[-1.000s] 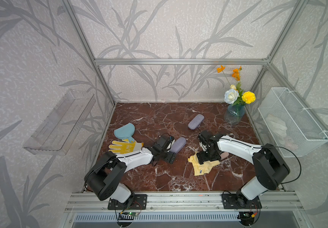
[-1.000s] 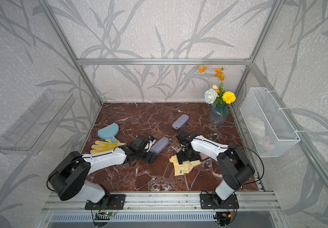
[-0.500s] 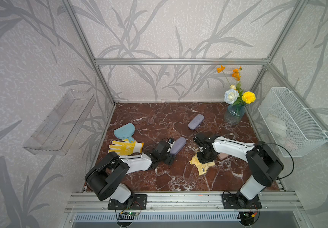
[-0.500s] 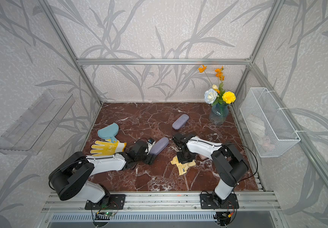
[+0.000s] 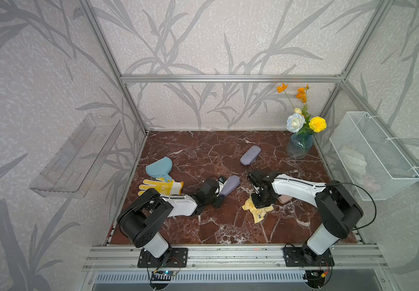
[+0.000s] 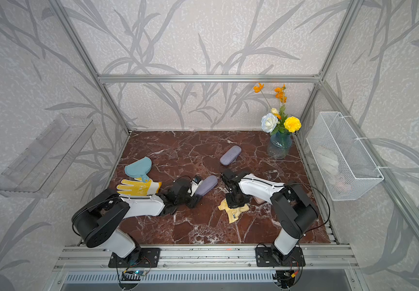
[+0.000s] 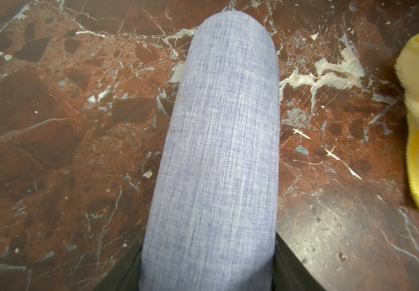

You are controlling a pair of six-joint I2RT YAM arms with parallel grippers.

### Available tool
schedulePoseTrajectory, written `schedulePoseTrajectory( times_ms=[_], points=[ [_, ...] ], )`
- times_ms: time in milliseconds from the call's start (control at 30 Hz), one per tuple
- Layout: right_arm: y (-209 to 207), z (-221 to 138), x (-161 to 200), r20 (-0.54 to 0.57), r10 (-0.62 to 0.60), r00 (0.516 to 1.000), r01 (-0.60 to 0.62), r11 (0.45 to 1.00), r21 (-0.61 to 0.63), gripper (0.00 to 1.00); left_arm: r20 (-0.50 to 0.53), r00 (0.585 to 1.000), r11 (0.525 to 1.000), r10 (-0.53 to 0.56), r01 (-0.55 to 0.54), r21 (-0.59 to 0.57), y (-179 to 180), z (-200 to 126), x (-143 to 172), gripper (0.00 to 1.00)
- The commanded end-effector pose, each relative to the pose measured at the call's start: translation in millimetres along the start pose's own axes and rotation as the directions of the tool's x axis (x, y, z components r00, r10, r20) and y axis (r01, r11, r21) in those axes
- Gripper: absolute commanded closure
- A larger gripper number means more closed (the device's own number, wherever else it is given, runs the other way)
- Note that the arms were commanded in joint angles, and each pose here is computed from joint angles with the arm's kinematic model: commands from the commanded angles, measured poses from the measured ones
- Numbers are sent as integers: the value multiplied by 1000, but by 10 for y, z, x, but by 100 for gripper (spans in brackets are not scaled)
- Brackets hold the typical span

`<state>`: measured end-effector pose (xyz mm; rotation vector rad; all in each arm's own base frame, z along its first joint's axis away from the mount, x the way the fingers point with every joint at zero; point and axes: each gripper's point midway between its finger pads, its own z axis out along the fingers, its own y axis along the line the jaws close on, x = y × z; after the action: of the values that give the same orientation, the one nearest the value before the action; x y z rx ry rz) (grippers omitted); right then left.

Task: Wipe the eyeglass case
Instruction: Pick up the eyeglass case from the center of the board, then wipe the dirt from the eyeglass case.

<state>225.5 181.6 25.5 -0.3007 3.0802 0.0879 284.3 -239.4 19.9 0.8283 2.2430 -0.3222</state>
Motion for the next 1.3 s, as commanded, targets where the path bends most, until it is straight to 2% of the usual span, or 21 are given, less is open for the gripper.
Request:
schedulePoseTrajectory(
  times_ms=[0,167,300,433,533,600,667,800,900,967,1100,1267],
  points=[
    [121,-341,-154,85,-11,996,16,998,-55,96,19,999,998,29,-30,54,-124,-80,14,45],
    [415,-679,-248,133,49,990,-18,975,-221,100,9,1000,996,23,-24,91,-300,-163,89,49],
    [752,-736,-375,159,100,982,-42,942,-332,100,14,999,996,32,-33,85,-353,-225,160,50],
    [1018,-575,-536,140,137,981,-79,931,-356,100,38,999,997,26,-29,78,-337,-278,184,50],
    [1227,-486,-557,104,152,983,-95,902,-421,100,56,998,996,25,-30,81,-342,-308,187,50],
    [1287,-292,-501,46,138,989,-107,904,-414,100,68,997,996,25,-31,83,-345,-320,177,50],
    [1243,-147,-466,13,138,990,-122,913,-388,100,74,997,996,26,-32,85,-348,-319,175,50],
    [621,100,-463,9,135,991,-133,983,-125,100,86,996,994,31,-39,97,-370,-341,190,58],
    [177,-30,-575,92,92,991,-98,994,56,100,97,995,993,35,-45,105,-384,-367,196,67],
    [142,-226,-643,142,37,989,-49,995,83,100,95,995,993,35,-46,106,-386,-365,205,73],
    [495,-641,-624,219,-28,975,36,999,-35,100,90,995,993,36,-46,105,-385,-349,218,77],
    [1156,-633,-438,147,-1,989,40,964,-264,100,99,995,994,34,-44,96,-384,-369,216,80]
  ],
)
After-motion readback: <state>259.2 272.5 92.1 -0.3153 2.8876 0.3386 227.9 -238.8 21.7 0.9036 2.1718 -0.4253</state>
